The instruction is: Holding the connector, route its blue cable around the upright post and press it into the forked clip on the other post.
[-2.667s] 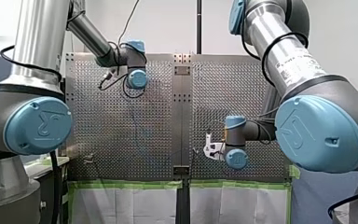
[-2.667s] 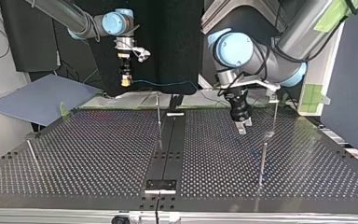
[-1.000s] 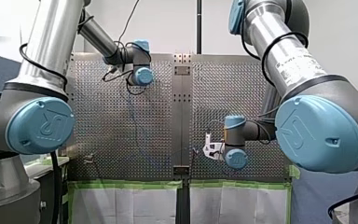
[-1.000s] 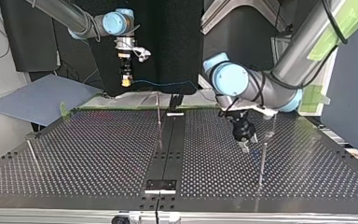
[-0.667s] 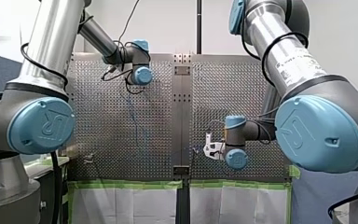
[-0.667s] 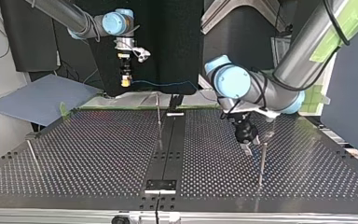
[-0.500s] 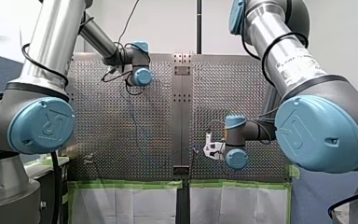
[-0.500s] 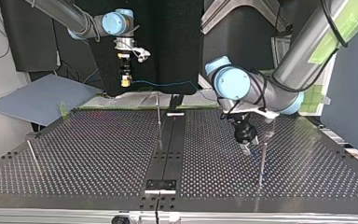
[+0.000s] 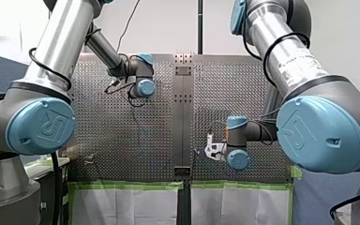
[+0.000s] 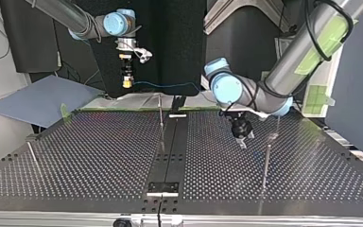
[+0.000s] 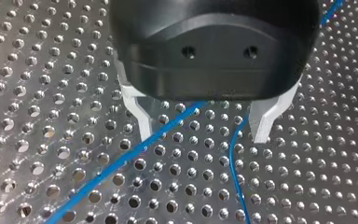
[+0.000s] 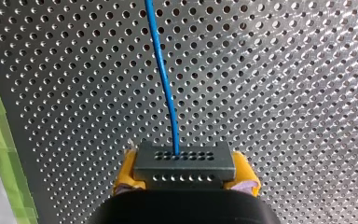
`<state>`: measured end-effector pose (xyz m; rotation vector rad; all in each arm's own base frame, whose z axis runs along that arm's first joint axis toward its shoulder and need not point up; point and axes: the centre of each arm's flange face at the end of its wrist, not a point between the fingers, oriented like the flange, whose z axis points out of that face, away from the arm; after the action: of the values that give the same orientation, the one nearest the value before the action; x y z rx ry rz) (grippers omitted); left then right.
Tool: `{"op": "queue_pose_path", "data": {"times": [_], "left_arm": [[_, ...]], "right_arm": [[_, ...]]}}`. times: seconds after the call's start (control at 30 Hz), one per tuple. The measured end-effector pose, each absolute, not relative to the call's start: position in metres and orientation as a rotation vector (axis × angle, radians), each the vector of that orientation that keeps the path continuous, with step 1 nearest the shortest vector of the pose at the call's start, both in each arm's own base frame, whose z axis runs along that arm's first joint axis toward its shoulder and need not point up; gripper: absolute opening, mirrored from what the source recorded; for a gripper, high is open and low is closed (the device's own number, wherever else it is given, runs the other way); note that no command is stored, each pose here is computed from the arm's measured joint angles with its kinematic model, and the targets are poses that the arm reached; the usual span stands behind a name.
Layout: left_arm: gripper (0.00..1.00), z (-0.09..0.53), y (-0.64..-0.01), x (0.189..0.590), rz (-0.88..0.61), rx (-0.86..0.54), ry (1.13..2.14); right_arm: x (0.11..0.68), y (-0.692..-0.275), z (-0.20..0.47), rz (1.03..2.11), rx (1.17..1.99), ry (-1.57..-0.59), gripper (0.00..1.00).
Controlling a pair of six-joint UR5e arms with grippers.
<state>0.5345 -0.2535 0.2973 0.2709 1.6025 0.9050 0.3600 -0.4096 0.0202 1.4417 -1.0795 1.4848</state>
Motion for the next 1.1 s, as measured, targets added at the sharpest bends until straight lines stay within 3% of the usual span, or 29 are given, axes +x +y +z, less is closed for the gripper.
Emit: {"op": "queue_pose_path", "data": {"times": [1.1], "left_arm": [[1.00, 0.168, -0.277, 0.526, 0.792, 0.367, 1.723]], "right_arm": [[0.360, -0.410, 0.020, 1.482, 1.445, -1.081, 0.00]]}}
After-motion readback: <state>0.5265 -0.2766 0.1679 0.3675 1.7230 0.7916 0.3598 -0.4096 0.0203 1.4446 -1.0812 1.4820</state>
